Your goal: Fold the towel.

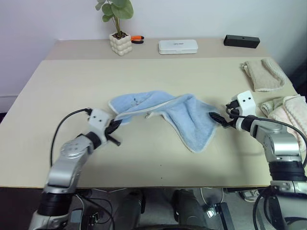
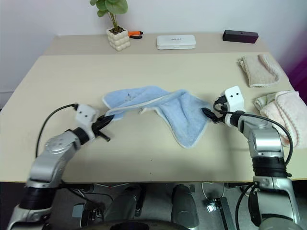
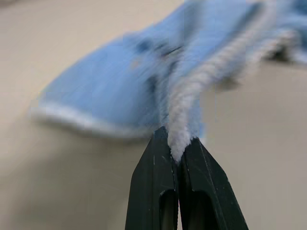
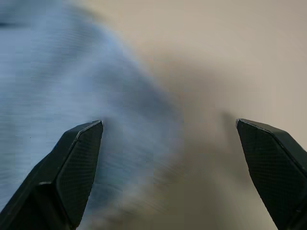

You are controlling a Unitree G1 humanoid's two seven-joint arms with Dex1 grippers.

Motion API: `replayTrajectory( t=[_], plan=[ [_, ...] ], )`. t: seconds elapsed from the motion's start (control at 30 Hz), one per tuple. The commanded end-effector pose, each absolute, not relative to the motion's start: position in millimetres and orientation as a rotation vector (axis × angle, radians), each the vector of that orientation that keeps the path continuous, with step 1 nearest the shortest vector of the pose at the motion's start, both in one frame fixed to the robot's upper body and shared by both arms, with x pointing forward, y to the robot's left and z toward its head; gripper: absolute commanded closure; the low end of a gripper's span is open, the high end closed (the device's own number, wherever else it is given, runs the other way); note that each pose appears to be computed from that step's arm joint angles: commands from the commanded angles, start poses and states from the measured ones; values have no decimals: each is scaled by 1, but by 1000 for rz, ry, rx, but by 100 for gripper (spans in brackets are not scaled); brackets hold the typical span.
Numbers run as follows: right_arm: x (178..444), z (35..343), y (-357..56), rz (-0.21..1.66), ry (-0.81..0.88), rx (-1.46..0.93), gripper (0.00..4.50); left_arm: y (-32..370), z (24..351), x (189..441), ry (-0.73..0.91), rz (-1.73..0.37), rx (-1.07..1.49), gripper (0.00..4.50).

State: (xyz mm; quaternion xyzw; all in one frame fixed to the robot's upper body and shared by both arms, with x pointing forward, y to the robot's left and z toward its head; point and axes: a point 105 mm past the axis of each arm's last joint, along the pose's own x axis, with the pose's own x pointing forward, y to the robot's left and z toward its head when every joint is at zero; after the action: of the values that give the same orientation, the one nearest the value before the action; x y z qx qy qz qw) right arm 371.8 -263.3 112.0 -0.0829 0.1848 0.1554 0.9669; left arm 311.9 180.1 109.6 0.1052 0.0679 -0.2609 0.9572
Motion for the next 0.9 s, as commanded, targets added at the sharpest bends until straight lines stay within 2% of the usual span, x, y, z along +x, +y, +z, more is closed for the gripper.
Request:
replayTrajectory(
  t=[0.03,0.43,0.53,0.77,0.9],
  plan=[
    [379,119,-266,304,367,-160,0,180,126,309,74,-556,238,447],
    [405,114,-244,422,396,-207,0,165,119,309,82,-589,230,447],
    [407,111,-241,446,417,-221,80,163,119,309,80,-592,231,450],
    [405,115,-239,470,413,-213,430,168,115,303,95,-583,231,450],
    [404,126,-245,450,377,-233,441,172,117,305,94,-580,243,450]
  ],
)
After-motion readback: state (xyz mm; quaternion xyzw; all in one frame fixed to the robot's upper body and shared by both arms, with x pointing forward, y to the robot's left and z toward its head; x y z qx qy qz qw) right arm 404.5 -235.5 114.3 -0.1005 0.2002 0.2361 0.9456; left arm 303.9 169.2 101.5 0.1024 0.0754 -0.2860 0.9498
